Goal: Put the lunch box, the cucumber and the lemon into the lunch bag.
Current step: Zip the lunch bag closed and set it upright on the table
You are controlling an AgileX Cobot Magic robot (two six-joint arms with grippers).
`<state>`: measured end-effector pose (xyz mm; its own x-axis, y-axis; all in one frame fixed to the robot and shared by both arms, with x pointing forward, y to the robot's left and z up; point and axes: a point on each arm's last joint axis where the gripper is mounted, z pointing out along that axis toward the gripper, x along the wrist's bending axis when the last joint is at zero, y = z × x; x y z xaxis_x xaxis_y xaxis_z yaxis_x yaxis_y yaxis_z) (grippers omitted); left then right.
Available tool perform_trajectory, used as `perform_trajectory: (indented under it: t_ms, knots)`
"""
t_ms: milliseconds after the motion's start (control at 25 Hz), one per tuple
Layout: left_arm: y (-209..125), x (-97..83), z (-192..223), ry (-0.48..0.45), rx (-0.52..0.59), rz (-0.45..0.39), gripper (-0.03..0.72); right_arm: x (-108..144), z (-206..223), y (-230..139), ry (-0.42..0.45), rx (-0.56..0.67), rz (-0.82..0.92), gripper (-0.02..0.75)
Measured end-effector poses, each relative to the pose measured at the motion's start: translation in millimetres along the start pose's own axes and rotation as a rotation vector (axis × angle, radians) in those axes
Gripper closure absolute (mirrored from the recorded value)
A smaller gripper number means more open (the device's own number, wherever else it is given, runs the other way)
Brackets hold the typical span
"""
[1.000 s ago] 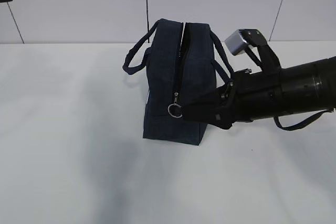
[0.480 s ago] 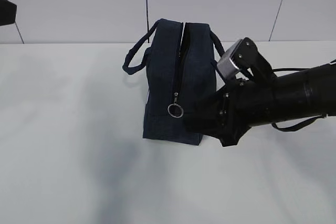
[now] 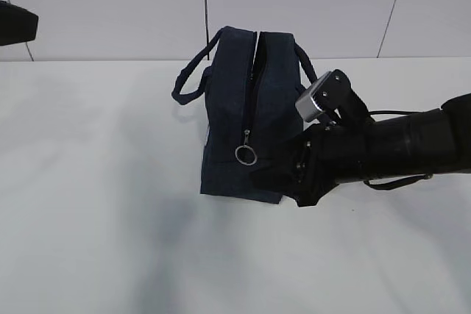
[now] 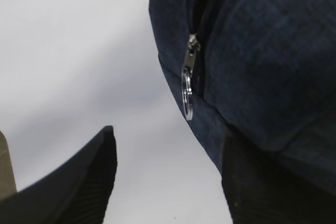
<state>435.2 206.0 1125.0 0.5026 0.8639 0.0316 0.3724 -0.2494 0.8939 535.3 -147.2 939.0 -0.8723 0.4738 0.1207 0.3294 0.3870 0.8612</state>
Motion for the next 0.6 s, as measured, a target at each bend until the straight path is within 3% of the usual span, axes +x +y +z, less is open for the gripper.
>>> perform_trajectory:
  t_ms: [600]
  knots:
    - [-1, 1.3, 7, 0.007, 0.010, 0.009, 0.370, -10, 10, 8, 0.020, -0.044, -0.046, 0.263]
